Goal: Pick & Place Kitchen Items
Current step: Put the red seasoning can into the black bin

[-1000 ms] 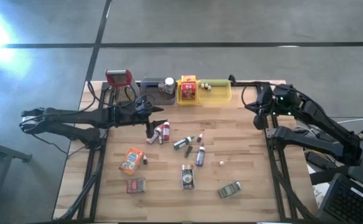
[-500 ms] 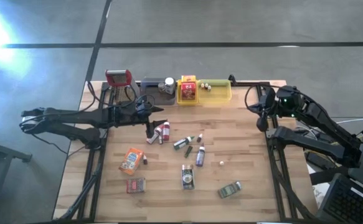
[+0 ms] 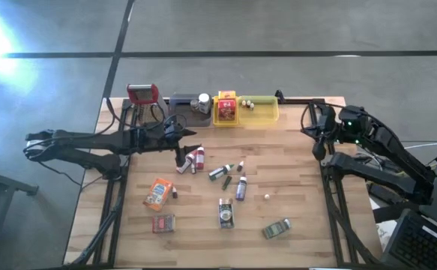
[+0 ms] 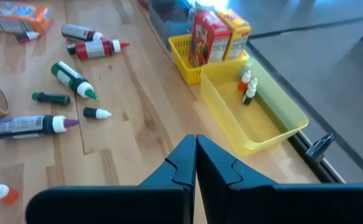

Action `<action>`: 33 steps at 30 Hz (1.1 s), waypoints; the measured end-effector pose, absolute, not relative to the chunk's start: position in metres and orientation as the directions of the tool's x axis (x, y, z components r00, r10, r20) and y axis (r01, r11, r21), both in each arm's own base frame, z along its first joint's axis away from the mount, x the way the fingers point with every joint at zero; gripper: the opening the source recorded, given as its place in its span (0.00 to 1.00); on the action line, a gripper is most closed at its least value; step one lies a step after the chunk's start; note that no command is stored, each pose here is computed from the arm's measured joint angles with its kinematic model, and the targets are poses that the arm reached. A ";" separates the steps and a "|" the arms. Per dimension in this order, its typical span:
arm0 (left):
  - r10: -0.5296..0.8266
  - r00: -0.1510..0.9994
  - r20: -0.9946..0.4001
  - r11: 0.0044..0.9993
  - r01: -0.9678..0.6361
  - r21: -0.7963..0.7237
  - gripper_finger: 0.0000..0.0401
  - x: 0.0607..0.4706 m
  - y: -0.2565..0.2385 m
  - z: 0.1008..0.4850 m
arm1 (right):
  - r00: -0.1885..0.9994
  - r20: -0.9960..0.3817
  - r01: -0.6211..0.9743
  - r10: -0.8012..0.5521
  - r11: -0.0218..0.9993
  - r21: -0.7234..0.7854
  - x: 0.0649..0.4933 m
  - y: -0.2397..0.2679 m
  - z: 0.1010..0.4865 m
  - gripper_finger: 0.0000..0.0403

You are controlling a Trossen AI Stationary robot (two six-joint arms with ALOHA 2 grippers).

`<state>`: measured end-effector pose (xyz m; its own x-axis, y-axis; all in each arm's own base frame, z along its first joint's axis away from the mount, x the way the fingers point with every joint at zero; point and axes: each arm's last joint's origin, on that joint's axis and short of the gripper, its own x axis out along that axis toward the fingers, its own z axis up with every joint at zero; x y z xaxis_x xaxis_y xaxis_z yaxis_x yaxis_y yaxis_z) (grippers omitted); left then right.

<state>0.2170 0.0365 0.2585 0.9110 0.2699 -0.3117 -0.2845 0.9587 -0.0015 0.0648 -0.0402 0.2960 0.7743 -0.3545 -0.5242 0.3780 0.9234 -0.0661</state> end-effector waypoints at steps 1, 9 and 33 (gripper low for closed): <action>0.270 0.910 -0.316 0.958 -0.285 -0.003 0.66 0.217 0.036 0.258 | 0.778 -0.516 0.379 -0.357 0.923 -0.068 0.063 -0.039 0.296 0.02; 0.268 0.900 -0.343 0.954 -0.299 -0.039 0.66 0.216 0.036 0.255 | 0.796 -0.479 0.381 -0.370 0.921 -0.079 0.057 -0.034 0.299 0.02; 0.405 0.719 -0.565 0.853 -0.520 -0.051 0.62 0.208 0.035 0.267 | 0.792 -0.487 0.380 -0.367 0.922 -0.076 0.058 -0.035 0.298 0.02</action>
<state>0.2084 0.0353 0.2669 0.7190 0.4046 -0.5651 -0.5199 0.8527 -0.0508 0.0582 -0.0354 0.2983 0.7925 -0.3669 -0.4872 0.3798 0.9219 -0.0764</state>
